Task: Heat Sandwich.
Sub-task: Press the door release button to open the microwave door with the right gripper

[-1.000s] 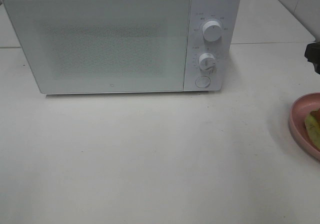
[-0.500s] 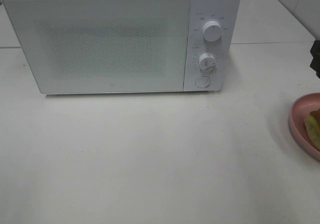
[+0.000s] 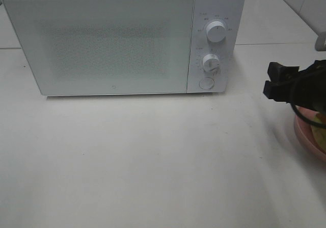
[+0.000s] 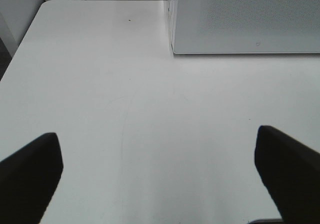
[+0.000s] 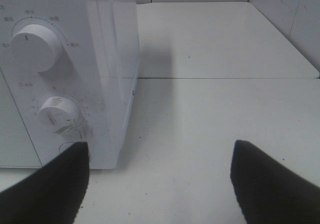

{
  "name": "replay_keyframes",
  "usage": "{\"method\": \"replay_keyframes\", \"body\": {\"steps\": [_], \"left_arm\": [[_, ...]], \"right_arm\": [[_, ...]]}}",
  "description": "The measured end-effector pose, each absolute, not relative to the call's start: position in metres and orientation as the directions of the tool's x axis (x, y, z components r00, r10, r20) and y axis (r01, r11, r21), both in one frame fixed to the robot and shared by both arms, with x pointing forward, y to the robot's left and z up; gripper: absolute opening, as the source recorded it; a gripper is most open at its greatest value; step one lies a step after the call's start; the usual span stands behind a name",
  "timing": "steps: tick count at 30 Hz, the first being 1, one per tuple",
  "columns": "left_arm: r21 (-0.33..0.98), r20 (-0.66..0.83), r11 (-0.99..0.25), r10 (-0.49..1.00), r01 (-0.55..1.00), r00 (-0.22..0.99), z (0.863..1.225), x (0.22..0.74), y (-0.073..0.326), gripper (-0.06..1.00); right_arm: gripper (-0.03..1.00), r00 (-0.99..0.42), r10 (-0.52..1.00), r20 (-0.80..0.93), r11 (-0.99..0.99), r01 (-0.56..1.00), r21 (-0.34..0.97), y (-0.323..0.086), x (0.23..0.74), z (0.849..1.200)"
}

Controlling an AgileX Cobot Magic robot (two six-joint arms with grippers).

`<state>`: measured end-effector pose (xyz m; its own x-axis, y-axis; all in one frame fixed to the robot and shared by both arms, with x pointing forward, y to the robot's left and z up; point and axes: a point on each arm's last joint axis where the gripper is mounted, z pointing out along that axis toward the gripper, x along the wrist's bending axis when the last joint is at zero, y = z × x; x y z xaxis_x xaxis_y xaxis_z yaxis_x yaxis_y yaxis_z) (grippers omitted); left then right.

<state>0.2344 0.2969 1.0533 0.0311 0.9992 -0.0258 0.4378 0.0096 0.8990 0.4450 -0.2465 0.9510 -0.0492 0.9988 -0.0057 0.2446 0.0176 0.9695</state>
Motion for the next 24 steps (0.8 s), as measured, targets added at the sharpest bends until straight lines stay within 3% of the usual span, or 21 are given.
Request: {"method": "replay_keyframes", "body": {"steps": [24], "left_arm": [[0.899,-0.026,0.01,0.999,0.438,0.031,1.053,0.234,0.297,0.99]], "right_arm": [[0.76,-0.11,0.993,-0.04,0.071,0.297,0.952,-0.163,0.451,0.911]]}}
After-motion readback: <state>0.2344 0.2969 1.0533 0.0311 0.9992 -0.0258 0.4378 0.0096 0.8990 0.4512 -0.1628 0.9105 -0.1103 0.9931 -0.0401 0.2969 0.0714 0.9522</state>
